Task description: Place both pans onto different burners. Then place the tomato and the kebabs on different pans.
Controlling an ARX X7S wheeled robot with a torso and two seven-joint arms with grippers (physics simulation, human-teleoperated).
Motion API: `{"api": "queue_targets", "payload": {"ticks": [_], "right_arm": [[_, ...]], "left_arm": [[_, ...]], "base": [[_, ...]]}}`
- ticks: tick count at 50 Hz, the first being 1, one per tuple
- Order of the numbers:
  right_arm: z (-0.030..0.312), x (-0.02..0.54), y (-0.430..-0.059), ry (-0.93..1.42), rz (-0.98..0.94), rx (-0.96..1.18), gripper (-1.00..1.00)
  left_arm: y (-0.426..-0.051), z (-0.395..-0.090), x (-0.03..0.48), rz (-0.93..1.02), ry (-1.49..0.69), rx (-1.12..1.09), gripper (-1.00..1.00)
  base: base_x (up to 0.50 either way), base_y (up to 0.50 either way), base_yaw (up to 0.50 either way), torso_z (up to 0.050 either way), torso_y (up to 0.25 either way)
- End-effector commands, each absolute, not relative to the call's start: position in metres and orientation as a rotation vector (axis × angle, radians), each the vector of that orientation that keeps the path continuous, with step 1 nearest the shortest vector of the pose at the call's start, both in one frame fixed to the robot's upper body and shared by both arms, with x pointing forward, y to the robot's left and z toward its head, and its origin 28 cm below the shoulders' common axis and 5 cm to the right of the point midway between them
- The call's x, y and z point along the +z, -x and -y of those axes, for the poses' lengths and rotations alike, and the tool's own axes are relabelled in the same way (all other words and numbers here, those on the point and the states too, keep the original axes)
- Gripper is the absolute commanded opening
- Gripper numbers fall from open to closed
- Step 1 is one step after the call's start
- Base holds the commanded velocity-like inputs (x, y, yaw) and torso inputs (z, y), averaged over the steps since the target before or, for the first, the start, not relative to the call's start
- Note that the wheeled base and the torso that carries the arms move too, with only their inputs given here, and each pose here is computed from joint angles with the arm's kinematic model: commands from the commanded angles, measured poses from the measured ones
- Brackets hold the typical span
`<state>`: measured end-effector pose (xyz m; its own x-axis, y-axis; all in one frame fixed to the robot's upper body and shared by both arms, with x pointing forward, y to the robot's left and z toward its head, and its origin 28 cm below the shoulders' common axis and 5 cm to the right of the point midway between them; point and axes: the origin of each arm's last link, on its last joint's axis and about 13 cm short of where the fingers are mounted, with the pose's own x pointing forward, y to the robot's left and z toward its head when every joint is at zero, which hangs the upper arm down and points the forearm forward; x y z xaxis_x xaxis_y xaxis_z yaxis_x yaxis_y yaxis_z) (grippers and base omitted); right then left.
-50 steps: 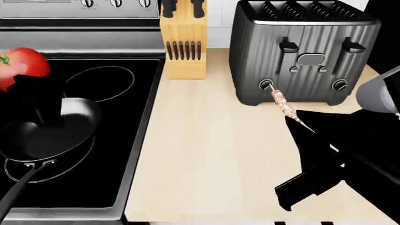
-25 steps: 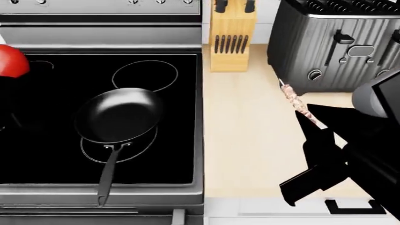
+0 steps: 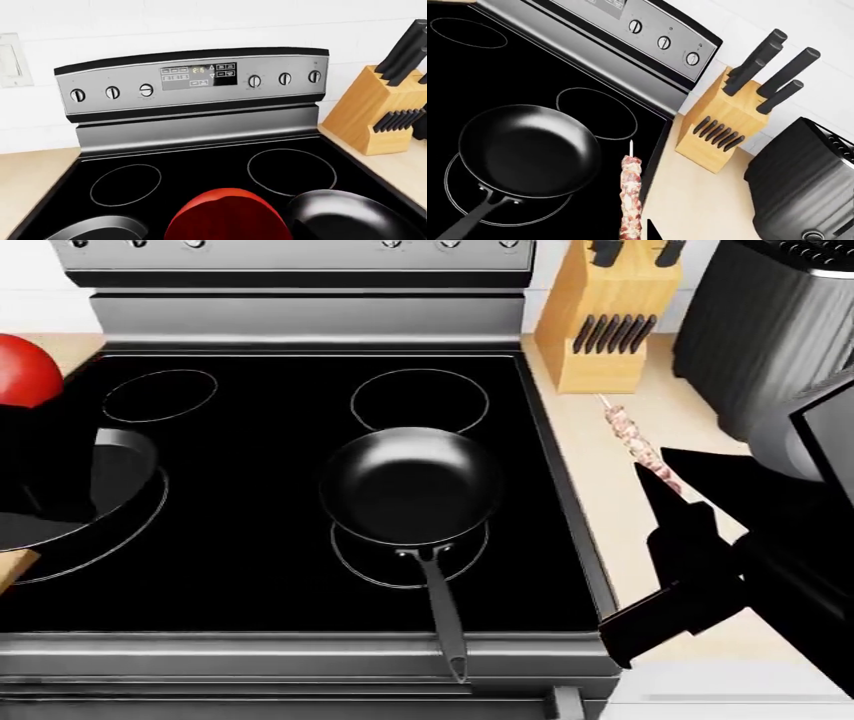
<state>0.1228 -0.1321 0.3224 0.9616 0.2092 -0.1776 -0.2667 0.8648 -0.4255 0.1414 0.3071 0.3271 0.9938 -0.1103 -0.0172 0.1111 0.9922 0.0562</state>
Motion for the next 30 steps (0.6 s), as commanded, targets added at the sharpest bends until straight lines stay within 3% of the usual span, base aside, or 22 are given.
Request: {"api": "queue_targets", "payload": {"ticks": [1,21,30], "right_arm": [[0.1303,0.3240,-0.1257,0.472,-0.111,0.254,-1.00],[0.1303,0.3240,-0.1292,0.430,-0.105,0.252,-1.00],[0.1281,0.3306,-0.1321,0.383,-0.047,0.248,-1.00]], "left_arm": [[-0.1406,-0.3071,0.3311,0.018,-0.048,-0.106,-1.00],[-0.1428,-0.3060,0.3256,0.004,-0.050,-0.093,-1.00],[-0.1420,-0.3062,0.3269,0.007,-0.054,-0.095,-1.00]], "base": [[0.00,0.50,0.00,0.000,0.000],[0.00,0.50,0.00,0.000,0.001],[0.00,0.00,0.00,0.000,0.000]]}}
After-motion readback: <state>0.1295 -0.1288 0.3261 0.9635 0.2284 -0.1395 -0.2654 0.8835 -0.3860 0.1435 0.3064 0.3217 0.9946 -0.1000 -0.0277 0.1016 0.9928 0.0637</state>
